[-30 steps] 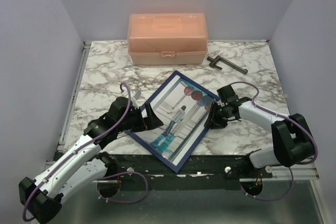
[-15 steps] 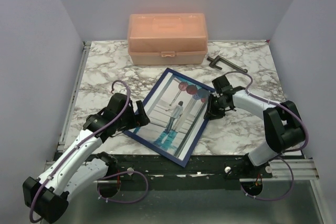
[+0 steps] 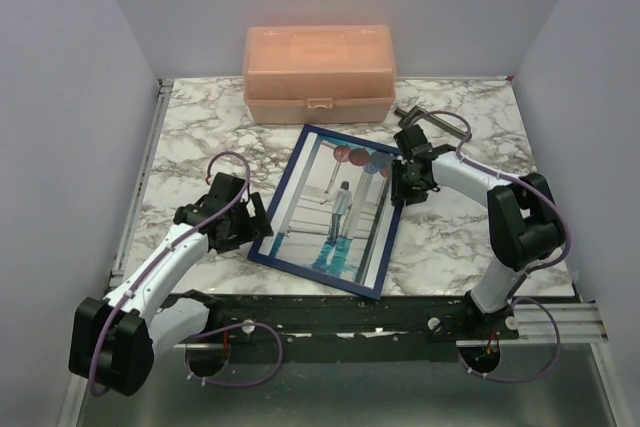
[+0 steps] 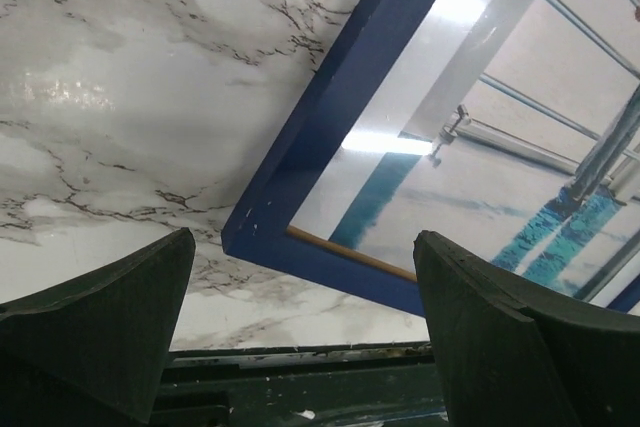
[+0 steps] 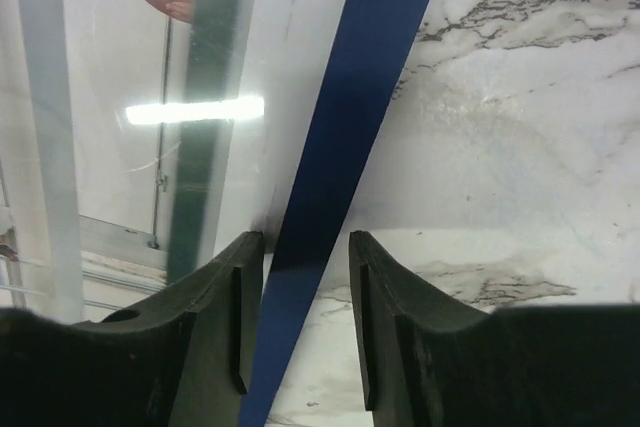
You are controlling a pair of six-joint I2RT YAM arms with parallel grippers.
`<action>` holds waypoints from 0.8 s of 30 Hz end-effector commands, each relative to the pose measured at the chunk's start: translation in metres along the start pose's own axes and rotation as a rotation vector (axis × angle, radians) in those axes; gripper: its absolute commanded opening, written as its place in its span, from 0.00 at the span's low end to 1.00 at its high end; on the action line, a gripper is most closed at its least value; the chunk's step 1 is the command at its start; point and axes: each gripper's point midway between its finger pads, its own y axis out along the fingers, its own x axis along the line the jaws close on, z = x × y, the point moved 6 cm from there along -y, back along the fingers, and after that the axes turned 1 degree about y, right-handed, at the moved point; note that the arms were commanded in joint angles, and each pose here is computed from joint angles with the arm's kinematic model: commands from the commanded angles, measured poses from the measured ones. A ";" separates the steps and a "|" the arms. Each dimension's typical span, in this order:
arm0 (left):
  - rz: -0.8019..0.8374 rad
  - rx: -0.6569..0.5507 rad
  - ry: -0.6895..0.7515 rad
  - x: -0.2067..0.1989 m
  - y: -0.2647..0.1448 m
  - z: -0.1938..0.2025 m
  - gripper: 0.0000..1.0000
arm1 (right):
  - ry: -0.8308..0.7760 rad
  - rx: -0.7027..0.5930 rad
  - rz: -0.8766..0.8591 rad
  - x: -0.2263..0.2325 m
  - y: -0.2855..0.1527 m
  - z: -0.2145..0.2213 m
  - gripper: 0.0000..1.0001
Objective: Put the photo into the frame
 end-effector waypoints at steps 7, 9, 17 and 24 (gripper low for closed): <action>0.051 0.022 0.015 -0.008 0.033 -0.007 0.92 | 0.083 0.092 -0.187 0.014 -0.009 0.021 0.72; 0.072 0.040 0.017 -0.010 0.038 -0.005 0.92 | 0.103 0.098 -0.239 0.015 -0.012 0.026 0.73; 0.164 0.109 0.010 -0.017 0.052 0.008 0.87 | 0.156 0.161 -0.424 0.028 -0.013 0.043 0.79; 0.235 0.140 -0.012 -0.019 0.053 0.023 0.81 | 0.167 0.189 -0.483 0.038 -0.006 0.039 0.80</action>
